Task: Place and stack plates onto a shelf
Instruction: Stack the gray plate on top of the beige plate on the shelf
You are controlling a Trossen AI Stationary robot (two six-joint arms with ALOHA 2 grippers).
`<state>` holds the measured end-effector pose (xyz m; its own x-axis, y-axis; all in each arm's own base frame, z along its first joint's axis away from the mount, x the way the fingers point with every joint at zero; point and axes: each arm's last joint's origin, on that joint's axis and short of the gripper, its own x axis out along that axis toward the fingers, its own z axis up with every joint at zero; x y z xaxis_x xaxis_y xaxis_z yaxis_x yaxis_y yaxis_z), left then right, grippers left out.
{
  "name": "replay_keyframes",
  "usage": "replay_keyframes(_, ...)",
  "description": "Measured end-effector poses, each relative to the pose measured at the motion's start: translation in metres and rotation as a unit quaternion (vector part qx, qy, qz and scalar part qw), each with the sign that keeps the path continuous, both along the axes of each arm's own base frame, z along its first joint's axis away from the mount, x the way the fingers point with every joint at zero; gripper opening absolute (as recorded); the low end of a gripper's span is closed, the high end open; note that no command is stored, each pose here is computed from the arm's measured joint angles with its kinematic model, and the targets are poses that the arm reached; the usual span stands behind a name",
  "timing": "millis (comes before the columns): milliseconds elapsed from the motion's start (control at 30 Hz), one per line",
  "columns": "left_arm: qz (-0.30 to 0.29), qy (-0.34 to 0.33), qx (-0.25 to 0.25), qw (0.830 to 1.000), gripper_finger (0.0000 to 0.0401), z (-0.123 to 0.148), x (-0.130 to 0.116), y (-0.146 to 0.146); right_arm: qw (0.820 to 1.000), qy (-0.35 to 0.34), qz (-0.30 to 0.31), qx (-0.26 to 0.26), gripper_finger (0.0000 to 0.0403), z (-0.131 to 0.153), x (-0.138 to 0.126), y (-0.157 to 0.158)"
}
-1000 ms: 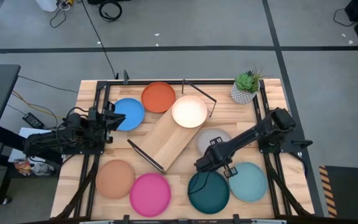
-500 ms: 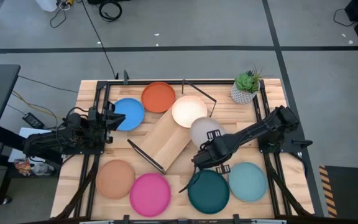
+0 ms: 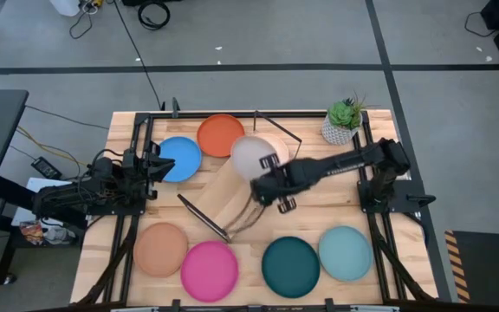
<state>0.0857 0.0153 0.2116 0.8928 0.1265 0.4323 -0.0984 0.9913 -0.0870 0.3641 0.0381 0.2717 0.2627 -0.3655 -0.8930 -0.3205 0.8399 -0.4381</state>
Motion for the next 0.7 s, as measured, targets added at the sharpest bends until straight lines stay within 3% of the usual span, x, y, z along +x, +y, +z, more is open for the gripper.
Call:
replay_keyframes(233, 0.000, 0.000, 0.000, 1.000, 0.0055, 0.000, 0.000, 0.000, 0.999, 0.010, -0.045, 0.001, 0.0014, -0.021, 0.000, -0.038)
replay_keyframes(700, 0.000, 0.000, 0.000, 1.000, 0.0055, 0.000, 0.000, 0.000, 0.999, 0.036, -0.029, -0.003, 0.0021, -0.053, -0.007, -0.041)
